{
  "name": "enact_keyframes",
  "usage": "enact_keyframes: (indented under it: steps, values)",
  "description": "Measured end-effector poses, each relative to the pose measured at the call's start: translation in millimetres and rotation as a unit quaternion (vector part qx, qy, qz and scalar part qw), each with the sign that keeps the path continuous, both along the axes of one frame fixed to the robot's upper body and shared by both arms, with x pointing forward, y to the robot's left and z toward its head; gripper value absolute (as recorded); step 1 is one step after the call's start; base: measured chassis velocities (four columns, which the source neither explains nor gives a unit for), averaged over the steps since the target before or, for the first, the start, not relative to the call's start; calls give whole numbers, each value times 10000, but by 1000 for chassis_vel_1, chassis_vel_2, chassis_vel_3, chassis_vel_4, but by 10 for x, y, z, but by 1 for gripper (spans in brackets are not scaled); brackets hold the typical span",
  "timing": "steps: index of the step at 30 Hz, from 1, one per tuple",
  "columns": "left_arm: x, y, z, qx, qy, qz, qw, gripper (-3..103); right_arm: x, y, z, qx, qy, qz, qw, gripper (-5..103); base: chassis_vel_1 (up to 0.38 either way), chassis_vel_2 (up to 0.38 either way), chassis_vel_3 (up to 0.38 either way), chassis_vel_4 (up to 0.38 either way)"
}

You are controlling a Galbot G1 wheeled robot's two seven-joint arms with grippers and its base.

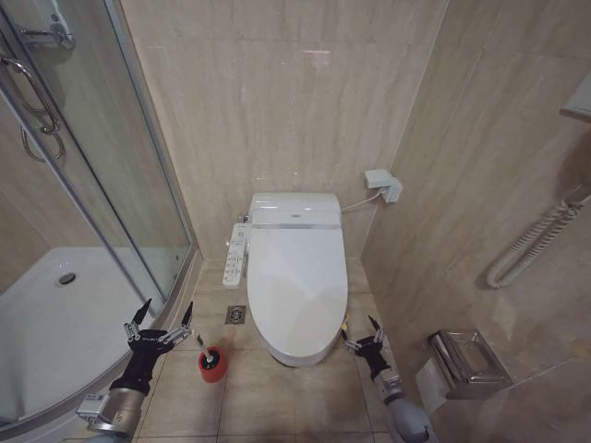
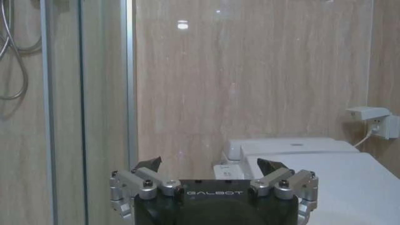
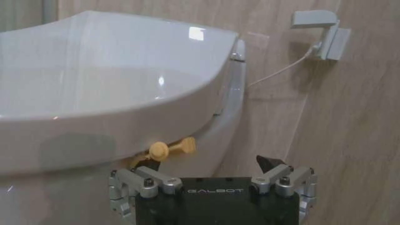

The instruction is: Open the toilet lid, clean the toilet bowl with a toilet brush, close the toilet lid, and flush.

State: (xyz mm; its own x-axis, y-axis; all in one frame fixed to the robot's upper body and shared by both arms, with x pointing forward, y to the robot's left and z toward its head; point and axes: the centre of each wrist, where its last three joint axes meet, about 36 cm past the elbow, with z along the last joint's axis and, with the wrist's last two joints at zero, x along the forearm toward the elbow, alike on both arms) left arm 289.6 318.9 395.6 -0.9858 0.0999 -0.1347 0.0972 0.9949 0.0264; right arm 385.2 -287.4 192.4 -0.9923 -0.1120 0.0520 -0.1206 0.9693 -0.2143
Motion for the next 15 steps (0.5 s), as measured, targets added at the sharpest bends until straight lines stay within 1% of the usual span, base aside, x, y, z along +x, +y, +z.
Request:
enact_keyframes:
  steps: [5, 13, 14, 15]
  values:
    - [0, 0, 0, 0, 0, 0, 10000, 100, 36, -19, 12, 88, -36, -94, 9999, 100, 0, 0, 0, 0]
    - [0, 0, 0, 0, 0, 0, 10000, 100, 7, -39, -6, 176, -39, -18, 9998, 100, 0, 0, 0, 0]
    - [0, 0, 0, 0, 0, 0, 10000, 100, 8, -46, -4, 174, -46, 3, 9998, 79, 0, 0, 0, 0]
    - [0, 0, 0, 0, 0, 0, 10000, 100, 8, -46, -4, 174, -46, 3, 9998, 79, 0, 0, 0, 0]
